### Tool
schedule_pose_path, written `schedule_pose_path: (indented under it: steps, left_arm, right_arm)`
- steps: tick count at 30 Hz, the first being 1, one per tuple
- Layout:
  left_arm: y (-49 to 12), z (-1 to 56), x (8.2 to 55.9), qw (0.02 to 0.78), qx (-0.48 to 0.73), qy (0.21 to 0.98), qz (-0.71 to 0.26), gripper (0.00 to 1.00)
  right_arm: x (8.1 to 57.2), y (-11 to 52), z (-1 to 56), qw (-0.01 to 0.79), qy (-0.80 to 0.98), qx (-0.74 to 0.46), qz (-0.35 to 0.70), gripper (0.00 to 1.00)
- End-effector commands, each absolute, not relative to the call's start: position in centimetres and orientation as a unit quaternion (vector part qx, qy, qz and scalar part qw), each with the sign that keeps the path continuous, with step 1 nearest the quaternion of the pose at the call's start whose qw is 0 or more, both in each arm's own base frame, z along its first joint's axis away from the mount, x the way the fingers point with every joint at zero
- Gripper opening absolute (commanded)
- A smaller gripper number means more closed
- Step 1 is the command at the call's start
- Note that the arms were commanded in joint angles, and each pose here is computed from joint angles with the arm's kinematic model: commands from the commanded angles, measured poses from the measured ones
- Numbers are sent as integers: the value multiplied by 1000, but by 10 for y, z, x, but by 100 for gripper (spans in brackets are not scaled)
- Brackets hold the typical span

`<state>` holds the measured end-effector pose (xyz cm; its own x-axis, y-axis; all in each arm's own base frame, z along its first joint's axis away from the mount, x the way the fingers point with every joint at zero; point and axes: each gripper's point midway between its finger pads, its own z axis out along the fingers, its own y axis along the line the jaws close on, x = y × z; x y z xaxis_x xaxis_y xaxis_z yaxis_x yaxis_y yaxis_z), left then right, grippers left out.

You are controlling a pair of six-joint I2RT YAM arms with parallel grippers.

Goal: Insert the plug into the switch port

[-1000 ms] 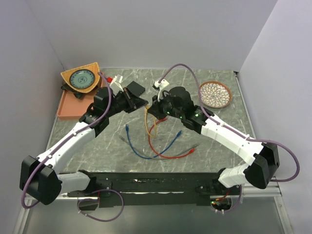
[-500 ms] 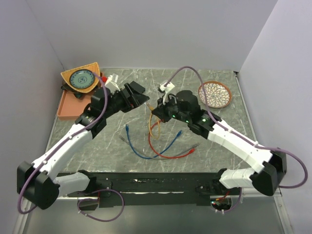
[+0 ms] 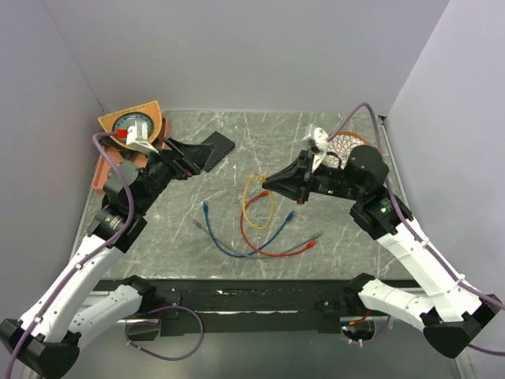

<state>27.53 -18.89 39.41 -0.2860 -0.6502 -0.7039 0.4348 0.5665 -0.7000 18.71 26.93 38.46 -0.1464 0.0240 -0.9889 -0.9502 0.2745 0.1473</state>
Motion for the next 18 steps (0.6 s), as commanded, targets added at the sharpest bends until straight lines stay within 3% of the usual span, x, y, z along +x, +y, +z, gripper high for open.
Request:
schedule_pose_path:
  steps: [1,9,18]
  left_arm:
    - [-193,385,283,594,-68,667,-445,96]
    - [-193,376,292,594,-63,681,-424,96]
    - [-187,328,336,545,-28,772,-327,96]
  right_arm:
    - [142,260,423,485,506,-434,567,0]
    - [156,258,419,471,521,-418,576,0]
    - [237,240,372,524,677,-291,427,0]
